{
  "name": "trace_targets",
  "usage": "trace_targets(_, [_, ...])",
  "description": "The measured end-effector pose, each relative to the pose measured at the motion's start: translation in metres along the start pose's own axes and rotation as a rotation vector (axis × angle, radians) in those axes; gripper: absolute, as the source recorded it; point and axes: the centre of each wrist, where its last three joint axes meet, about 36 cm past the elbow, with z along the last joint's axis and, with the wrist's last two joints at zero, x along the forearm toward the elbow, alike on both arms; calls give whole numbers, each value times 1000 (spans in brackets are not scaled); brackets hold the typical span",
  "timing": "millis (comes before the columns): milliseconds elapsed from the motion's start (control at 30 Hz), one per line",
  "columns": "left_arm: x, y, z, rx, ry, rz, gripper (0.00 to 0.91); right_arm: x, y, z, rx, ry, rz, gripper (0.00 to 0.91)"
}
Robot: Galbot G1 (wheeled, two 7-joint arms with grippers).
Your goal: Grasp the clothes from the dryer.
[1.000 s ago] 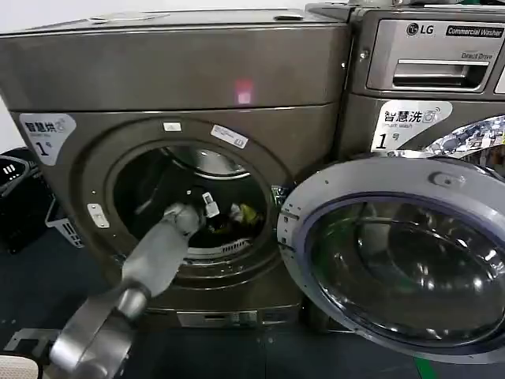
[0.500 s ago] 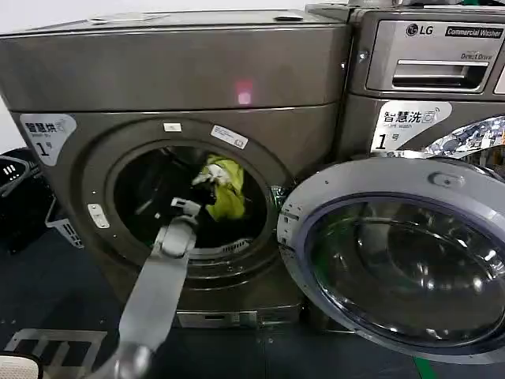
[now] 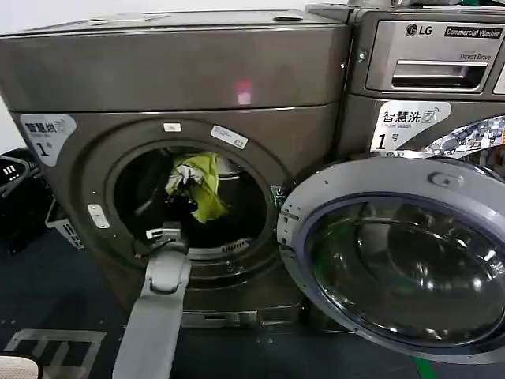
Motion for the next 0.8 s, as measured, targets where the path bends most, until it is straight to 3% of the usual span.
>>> trace_targets(800, [14,3,-11,27,-25,-8,0,3,-2,-8,-8,-6,-1,907])
